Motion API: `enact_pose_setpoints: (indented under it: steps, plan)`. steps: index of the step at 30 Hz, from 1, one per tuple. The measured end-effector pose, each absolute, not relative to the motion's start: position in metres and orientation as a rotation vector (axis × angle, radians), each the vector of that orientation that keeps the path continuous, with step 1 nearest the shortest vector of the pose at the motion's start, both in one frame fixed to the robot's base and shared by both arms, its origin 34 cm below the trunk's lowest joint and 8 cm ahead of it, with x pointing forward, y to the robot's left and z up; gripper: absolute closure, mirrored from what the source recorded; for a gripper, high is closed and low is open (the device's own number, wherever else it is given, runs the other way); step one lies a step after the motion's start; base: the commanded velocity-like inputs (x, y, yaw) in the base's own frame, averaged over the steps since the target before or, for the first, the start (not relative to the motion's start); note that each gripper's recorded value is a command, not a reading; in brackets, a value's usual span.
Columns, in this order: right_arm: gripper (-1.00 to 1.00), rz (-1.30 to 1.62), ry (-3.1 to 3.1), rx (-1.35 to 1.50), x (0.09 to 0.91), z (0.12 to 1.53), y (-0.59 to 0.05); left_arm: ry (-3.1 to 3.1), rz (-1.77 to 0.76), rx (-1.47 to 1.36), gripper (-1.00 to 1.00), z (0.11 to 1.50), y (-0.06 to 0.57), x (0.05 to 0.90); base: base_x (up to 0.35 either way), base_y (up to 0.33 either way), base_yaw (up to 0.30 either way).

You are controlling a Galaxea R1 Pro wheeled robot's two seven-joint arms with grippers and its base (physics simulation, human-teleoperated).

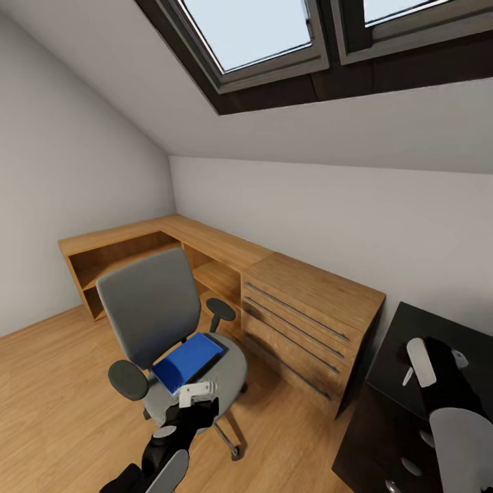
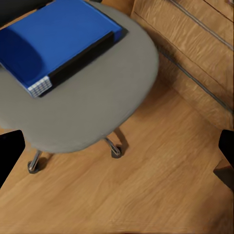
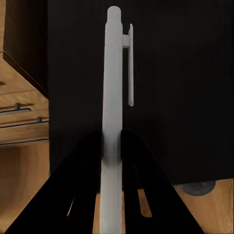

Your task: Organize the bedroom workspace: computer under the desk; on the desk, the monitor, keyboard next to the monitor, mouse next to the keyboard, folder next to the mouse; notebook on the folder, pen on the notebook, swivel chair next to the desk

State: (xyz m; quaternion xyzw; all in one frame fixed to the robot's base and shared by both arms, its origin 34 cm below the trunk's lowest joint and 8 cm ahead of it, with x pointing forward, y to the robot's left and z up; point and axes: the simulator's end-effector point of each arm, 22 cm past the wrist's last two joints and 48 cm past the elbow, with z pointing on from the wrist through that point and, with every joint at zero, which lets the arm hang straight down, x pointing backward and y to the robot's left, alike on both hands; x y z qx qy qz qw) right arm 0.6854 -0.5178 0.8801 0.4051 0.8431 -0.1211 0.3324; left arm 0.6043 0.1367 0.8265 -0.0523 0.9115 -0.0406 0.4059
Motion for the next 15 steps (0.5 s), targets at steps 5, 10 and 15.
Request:
enact_pose_setpoints:
  steps: [5, 10, 15]
  plan:
    - [1.00, -0.331, 2.240, 1.039, 0.681, 0.866, -0.520, 2.285, -0.110, -0.053, -1.00, 0.833, 0.123, 0.597, 0.000, 0.000, 0.000]
    - [1.00, -0.294, 2.227, 1.012, 0.688, 0.867, -0.518, 2.287, -0.072, -0.039, -1.00, 0.833, 0.124, 0.591, 0.102, -0.022, 0.000]
    - [1.00, -0.292, 2.212, 0.999, 0.692, 0.870, -0.518, 2.289, -0.065, -0.038, -1.00, 0.832, 0.124, 0.590, 0.292, -0.076, 0.000]
